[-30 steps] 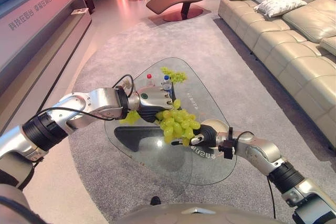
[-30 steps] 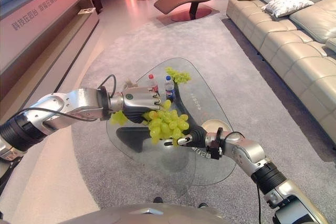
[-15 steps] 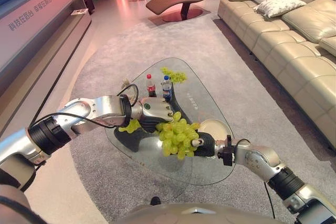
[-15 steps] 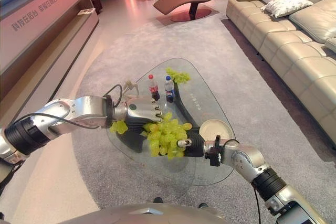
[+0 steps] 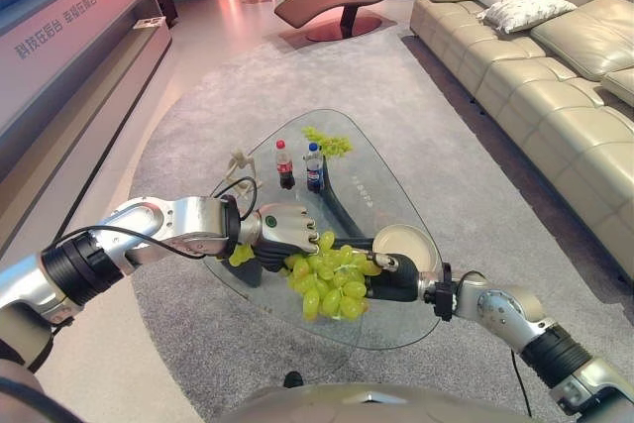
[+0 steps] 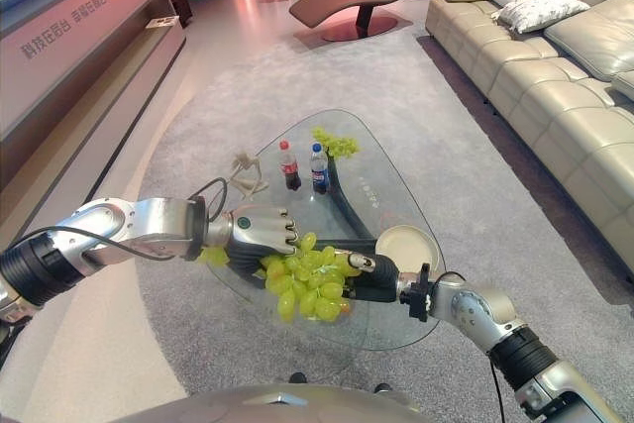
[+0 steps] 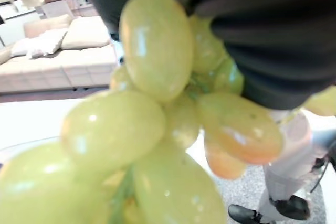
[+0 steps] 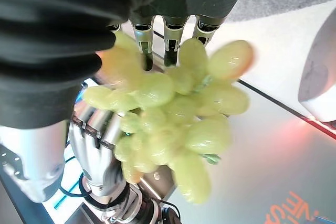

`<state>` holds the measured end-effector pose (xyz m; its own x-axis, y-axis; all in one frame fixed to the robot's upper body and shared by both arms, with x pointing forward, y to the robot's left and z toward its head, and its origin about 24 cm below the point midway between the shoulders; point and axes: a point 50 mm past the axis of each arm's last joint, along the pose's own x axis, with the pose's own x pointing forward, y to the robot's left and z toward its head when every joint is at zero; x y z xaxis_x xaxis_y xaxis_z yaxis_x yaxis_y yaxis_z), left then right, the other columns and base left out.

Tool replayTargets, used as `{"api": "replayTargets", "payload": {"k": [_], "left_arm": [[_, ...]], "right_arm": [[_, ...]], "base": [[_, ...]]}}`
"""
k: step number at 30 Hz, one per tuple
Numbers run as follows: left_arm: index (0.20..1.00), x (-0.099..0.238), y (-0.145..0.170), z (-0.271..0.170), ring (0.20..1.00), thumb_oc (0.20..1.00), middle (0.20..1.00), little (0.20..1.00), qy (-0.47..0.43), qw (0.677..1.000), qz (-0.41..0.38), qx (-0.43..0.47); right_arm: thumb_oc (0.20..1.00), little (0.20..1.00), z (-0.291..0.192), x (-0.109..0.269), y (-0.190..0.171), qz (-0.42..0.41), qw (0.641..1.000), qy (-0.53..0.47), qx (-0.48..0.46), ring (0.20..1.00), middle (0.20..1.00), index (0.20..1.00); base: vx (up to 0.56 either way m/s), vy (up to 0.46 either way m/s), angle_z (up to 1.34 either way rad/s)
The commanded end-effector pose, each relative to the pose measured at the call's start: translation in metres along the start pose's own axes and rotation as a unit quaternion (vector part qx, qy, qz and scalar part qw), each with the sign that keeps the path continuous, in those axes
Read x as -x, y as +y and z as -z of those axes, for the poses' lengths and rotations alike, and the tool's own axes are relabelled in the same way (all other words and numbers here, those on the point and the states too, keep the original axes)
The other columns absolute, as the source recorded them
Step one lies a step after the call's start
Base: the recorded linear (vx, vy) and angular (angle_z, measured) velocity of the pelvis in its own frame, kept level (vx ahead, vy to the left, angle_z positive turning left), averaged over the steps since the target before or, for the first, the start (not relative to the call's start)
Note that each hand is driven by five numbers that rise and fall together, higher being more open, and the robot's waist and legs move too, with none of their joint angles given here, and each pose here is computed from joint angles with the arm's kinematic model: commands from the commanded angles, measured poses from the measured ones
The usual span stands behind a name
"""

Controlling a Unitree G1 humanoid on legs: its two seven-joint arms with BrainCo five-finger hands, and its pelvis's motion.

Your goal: Pick up fruits into the plate

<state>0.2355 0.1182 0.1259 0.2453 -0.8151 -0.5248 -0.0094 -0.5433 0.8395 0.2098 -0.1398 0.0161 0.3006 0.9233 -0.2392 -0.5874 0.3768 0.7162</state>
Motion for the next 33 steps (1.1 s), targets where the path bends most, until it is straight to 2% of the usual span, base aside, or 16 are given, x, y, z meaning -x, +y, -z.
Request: {"api": "replayTargets", "payload": {"k": [1,11,33], "left_arm": [[0.200,0.008,0.014,0.008,0.200,0.200,0.200,0.200,0.012,0.999,-0.009,-0.035],[0.200,0.001,0.027,0.011,0.200,0.200,0.200,0.200,0.011,0.999,-0.030,-0.042],[0.200,-0.002,0.045,0.019,0.200,0.200,0.200,0.200,0.048,0.993,-0.097,-0.055]], "right_arm": [[1.000,1.000,-0.020,-0.009,0.020,-0.074,0.997,-0.030,0.022,1.000,1.000,1.000],[1.000,1.000,-0.009,-0.024,0.030,-0.103,0.994,0.015,0.024,1.000,1.000,1.000],[1.000,1.000,0.034,-0.032,0.027,-0.103,0.988,0.112,-0.009,1.000,1.000,1.000]], "base": [[0.00,0.000,0.00],[0.00,0.000,0.00],[0.00,0.000,0.00]]}}
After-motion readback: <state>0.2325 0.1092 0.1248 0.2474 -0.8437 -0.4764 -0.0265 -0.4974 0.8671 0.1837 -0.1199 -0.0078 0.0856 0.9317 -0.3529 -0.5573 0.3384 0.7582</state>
